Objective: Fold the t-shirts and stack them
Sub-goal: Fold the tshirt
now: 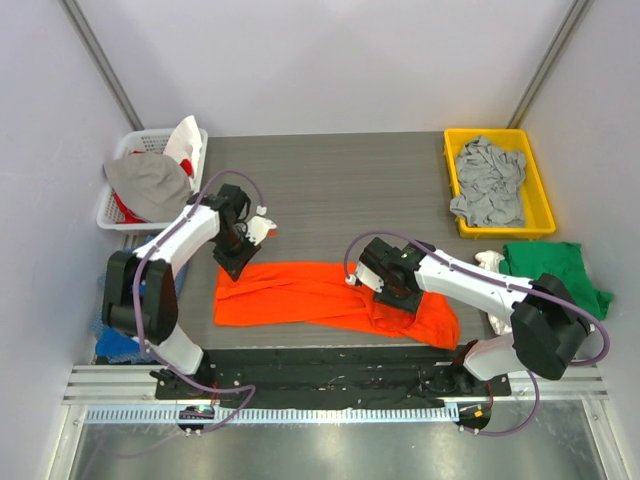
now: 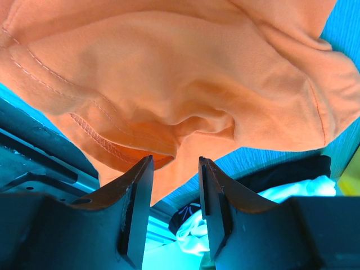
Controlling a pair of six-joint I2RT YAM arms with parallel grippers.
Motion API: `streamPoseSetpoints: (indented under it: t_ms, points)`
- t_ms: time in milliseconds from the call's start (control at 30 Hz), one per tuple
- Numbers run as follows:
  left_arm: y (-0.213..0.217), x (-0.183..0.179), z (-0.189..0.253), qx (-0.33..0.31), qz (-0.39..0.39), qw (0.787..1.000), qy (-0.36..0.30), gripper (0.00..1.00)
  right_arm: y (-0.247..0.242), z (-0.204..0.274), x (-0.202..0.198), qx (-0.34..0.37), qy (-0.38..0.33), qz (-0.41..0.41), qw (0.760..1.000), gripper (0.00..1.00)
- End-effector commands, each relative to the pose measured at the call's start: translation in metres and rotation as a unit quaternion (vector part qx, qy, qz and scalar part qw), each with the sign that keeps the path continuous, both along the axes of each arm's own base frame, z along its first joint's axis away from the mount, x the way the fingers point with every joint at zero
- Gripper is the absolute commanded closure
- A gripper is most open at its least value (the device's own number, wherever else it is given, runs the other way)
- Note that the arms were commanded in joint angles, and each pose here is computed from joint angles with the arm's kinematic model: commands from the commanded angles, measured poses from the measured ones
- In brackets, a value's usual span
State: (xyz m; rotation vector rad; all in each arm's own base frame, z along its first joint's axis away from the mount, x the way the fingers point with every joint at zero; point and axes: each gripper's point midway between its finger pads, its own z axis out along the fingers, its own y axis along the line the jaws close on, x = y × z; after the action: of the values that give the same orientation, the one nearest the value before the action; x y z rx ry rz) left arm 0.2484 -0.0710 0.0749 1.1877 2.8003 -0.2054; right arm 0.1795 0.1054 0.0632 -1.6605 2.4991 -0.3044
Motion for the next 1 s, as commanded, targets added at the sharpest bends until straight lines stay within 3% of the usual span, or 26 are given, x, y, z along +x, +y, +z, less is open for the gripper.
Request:
streamPoseSetpoints:
  t_ms: [0, 733, 967]
  points:
    - [-0.013, 0.026, -0.013, -0.020, -0.006, 1.000, -0.019, 0.82, -0.001, 0.006, 0.004, 0.009, -0.021, -0.009, 1.000, 0.55]
    - [-0.007, -0.064, -0.032, -0.008, -0.036, 0.996, 0.087, 0.85, -0.002, 0.003, 0.002, 0.015, -0.022, -0.011, 1.000, 0.55]
    - [-0.002, -0.066, -0.035, 0.002, -0.034, 0.996, 0.077, 0.86, -0.004, 0.007, 0.007, 0.018, -0.040, -0.017, 0.999, 0.55]
